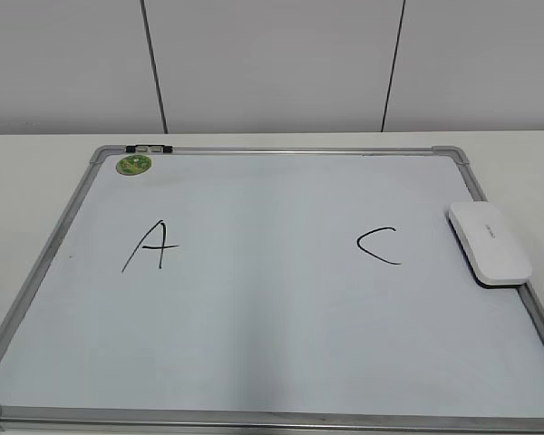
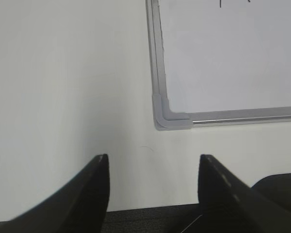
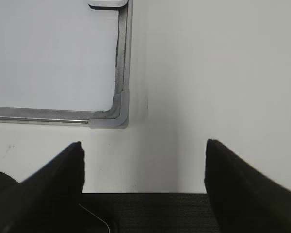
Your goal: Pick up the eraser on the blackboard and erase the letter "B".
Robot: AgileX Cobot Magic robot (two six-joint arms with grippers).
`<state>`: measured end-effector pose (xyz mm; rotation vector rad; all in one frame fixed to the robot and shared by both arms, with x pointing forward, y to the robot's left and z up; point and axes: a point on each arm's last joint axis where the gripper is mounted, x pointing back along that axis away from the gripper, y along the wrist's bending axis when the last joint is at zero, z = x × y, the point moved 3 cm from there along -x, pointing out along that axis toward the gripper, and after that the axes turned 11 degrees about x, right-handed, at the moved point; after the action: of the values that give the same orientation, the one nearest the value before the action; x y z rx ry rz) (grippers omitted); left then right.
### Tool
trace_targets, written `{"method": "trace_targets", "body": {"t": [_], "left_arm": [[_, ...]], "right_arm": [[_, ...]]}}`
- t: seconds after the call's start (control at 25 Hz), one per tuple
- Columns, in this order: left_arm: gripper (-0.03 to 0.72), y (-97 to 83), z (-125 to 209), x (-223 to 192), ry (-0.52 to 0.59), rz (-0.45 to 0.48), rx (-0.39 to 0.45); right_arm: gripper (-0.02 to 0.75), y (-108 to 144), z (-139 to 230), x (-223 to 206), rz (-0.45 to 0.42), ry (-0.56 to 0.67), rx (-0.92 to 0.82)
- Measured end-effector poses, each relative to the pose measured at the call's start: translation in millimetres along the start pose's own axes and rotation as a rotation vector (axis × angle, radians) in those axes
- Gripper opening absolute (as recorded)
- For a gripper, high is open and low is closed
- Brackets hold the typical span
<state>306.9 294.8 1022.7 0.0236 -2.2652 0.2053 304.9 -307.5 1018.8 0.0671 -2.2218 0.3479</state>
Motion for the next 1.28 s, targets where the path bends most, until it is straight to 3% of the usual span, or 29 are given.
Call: {"method": "trace_targets", "body": {"t": [0.44,1.0,1.28], "left_arm": [[0.420,-0.1,2,4,-0.029,0.004,-0.002],[0.419,0.3,25,40,-0.328,0.044,-0.024],[0.419,0.4,28,43,-0.347,0.048,-0.025]], "right_arm": [[0.591,0,2,3,0.008,-0.020,-0.001],[0.591,3,23,36,0.081,-0.286,-0.024],[0.591,4,31,43,0.102,-0.356,-0.030]]}}
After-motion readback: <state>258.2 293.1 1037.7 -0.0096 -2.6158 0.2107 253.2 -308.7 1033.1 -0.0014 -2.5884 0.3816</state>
